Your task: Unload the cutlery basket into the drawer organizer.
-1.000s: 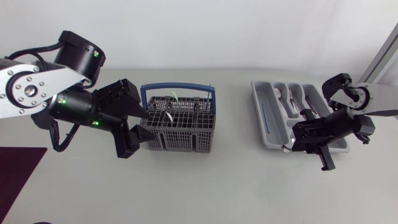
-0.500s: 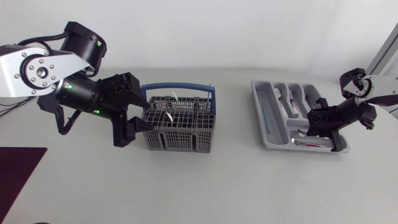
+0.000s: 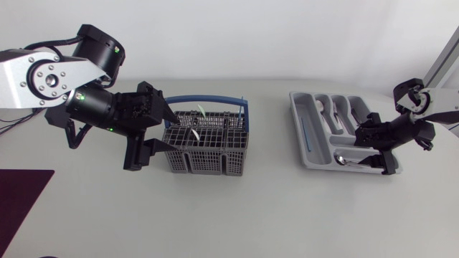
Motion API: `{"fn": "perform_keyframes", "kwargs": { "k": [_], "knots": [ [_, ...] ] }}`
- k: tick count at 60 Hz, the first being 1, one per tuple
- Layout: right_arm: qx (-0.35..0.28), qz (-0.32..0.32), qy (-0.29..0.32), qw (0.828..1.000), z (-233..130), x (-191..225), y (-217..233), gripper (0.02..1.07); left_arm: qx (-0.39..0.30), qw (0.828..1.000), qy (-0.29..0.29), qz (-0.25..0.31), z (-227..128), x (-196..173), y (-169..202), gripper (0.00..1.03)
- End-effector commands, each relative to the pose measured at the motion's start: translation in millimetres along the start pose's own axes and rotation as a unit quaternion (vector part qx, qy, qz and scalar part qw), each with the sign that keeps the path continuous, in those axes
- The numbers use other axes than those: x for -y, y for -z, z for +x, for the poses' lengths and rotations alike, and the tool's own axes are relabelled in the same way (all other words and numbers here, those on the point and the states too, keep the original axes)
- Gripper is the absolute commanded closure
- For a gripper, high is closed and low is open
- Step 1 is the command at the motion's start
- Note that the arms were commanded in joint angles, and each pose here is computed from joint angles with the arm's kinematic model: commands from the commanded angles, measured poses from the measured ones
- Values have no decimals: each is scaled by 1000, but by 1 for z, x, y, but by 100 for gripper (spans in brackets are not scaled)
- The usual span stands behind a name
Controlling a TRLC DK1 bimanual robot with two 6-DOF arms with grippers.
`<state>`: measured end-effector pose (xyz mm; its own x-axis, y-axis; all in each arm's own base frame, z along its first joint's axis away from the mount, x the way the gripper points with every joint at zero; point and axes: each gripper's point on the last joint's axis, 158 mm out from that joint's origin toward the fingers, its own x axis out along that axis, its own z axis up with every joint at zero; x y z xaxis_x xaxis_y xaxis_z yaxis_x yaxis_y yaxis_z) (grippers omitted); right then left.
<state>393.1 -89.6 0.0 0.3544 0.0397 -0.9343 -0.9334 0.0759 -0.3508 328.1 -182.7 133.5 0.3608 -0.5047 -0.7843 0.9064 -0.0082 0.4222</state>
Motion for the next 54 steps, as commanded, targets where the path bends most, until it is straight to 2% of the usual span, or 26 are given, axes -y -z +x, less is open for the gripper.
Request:
{"fn": "perform_keyframes", "kwargs": {
  "k": [1, 9, 22, 32, 45, 50, 54],
  "knots": [
    [12, -6, 9, 1000, -11, -4, -20, 11, 10, 998, -8, 62, -2, -6, -9, 6],
    [30, -4, 25, 999, -32, -11, -53, 8, 13, 993, -23, 113, 3, -7, -11, 6],
    [88, 35, 11, 995, -67, -42, -138, 7, 6, 982, -34, 185, 16, -9, -11, 7],
    [135, 29, 4, 990, -82, -69, -186, 7, -7, 973, -41, 229, 26, -7, -3, 9],
    [174, 16, -8, 985, -91, -101, -233, 7, -16, 962, -40, 270, 37, -5, 1, 28],
    [187, 11, -9, 982, -95, -111, -246, 7, -18, 959, -38, 279, 42, -6, 3, 31],
    [197, 7, -8, 980, -98, -118, -256, 7, -19, 958, -34, 283, 45, -6, 4, 40]
  ]
}}
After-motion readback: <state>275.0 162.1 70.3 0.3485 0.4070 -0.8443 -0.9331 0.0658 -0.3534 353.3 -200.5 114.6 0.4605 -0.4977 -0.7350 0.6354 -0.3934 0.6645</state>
